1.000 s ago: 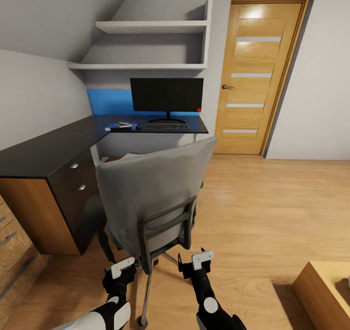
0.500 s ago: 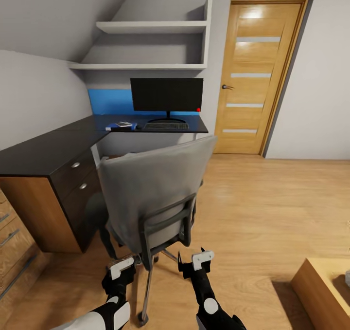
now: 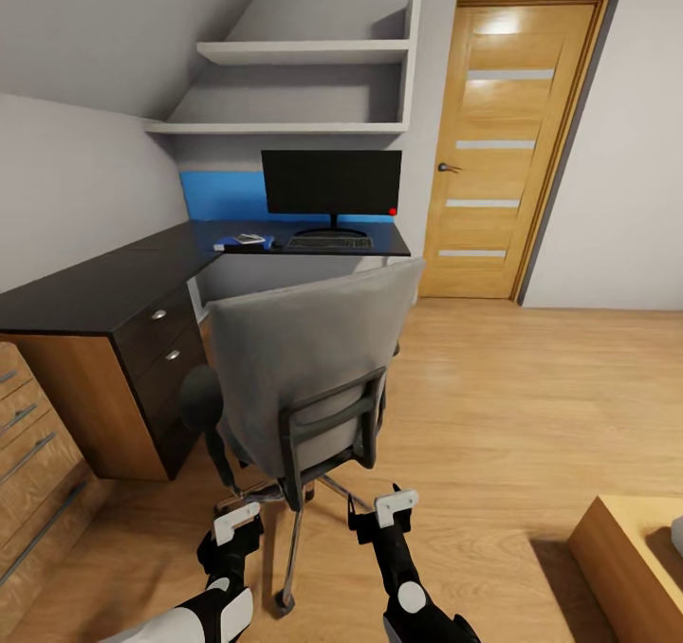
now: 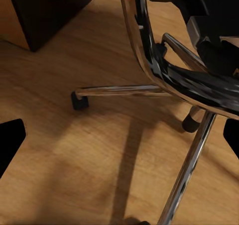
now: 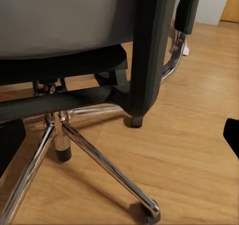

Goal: In the bedroom, organize the workspace by keeping the computer under the desk, ensuring the monitor is on the desk, placing the keyboard on the desk next to the monitor, placing the mouse on the desk next to the keyboard, moving the folder from the swivel chair onto the desk next to the mouse, stacking the notebook on top of the folder with the pen on top of the notebook, and positioning the swivel chair next to the desk.

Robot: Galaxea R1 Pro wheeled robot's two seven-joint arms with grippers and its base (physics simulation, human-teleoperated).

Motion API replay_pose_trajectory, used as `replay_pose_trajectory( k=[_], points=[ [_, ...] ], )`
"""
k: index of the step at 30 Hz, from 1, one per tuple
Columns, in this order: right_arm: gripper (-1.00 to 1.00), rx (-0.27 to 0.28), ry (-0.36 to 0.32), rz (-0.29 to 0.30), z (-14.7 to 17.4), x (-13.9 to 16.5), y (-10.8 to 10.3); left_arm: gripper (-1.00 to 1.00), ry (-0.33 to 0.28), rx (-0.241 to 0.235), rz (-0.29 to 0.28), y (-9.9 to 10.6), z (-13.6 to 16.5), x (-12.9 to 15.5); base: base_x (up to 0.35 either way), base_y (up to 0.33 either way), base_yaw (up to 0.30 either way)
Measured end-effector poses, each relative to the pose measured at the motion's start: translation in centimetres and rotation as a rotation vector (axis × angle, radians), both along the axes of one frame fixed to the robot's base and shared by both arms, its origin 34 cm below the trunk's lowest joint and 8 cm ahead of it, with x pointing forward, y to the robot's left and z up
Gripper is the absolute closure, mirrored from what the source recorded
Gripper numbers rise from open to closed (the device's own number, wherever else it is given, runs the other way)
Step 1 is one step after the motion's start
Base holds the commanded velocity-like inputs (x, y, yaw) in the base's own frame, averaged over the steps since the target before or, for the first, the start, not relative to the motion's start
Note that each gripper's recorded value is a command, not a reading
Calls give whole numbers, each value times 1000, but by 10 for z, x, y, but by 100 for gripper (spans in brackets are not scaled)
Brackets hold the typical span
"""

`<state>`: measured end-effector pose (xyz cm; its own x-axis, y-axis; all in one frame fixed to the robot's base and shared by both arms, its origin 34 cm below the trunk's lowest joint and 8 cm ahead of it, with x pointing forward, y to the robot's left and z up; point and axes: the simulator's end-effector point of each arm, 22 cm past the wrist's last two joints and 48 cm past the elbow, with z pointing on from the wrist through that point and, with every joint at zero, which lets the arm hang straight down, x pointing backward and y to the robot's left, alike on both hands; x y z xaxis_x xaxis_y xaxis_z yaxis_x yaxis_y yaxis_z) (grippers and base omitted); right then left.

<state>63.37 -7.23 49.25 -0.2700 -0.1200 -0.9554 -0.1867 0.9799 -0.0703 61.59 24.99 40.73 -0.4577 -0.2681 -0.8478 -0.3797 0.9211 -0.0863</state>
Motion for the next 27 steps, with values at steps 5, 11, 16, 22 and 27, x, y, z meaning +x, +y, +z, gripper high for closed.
replay_pose_trajectory(
  k=[5, 11, 16, 22, 27],
  points=[
    [-100, -2, 4, -1, -2, -1, -1, -100, 1, 0, 0, 0, 0, 0, -1, 0, 14],
    [-100, 4, 6, -12, -3, -1, -3, -100, 2, 0, 1, 0, -1, 0, 0, 0, 3],
    [-100, 49, 18, -66, -4, 0, -12, -100, 3, 0, 2, 0, -1, -1, 0, 0, 0],
    [-100, 123, 36, -136, -3, 3, -21, -100, 3, 1, 1, 0, -1, 0, 0, 0, 0],
    [-100, 169, -28, -153, 21, 17, -21, -100, 3, 0, 0, 0, -1, 0, 0, 0, 0]
  ],
)
